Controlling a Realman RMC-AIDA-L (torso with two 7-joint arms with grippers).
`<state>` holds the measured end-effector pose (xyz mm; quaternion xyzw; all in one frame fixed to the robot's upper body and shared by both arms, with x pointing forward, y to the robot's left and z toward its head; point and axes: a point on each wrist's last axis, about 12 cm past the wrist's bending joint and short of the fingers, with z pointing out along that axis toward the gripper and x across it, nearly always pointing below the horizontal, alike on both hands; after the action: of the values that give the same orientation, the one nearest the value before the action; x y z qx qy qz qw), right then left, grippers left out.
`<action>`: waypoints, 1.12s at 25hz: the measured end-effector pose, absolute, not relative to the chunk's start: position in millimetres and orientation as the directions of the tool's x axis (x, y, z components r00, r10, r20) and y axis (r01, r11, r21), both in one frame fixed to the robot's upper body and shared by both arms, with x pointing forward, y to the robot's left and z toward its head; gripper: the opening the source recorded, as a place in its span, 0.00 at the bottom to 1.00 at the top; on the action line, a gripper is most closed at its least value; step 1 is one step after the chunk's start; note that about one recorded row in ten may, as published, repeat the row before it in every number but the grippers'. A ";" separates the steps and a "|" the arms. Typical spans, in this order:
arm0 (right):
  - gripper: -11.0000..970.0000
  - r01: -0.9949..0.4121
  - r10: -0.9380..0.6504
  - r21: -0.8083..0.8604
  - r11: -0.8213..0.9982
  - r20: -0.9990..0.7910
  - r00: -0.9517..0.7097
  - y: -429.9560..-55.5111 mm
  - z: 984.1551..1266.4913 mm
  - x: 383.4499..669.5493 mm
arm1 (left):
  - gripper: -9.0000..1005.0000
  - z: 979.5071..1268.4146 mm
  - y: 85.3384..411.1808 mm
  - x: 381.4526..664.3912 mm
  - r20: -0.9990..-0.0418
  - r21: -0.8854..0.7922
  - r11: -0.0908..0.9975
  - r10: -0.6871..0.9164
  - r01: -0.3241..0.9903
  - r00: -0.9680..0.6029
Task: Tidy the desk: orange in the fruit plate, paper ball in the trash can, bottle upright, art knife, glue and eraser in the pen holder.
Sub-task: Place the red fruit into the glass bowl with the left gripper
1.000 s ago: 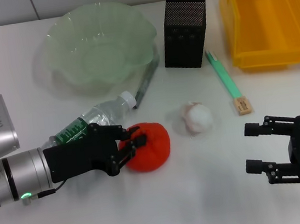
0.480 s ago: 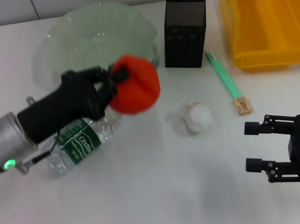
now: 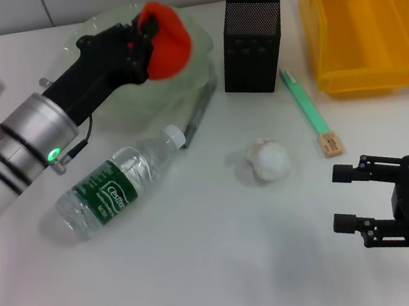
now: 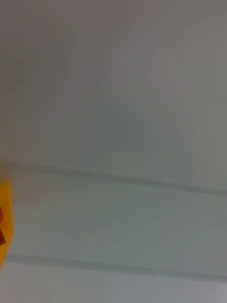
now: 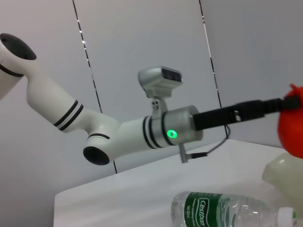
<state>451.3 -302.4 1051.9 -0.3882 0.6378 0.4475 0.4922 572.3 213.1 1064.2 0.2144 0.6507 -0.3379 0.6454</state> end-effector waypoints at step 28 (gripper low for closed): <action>0.75 -0.936 -0.045 0.182 0.302 -0.978 -0.205 -301.1 1053.6 454.6 | 0.36 1045.6 200.3 599.2 -0.994 -0.040 0.890 0.012 0.454 -0.111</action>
<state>454.6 -301.1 1053.6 -0.3865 0.6347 0.4467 0.4982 599.2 200.3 1045.6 0.1606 0.7257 -0.1706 0.6469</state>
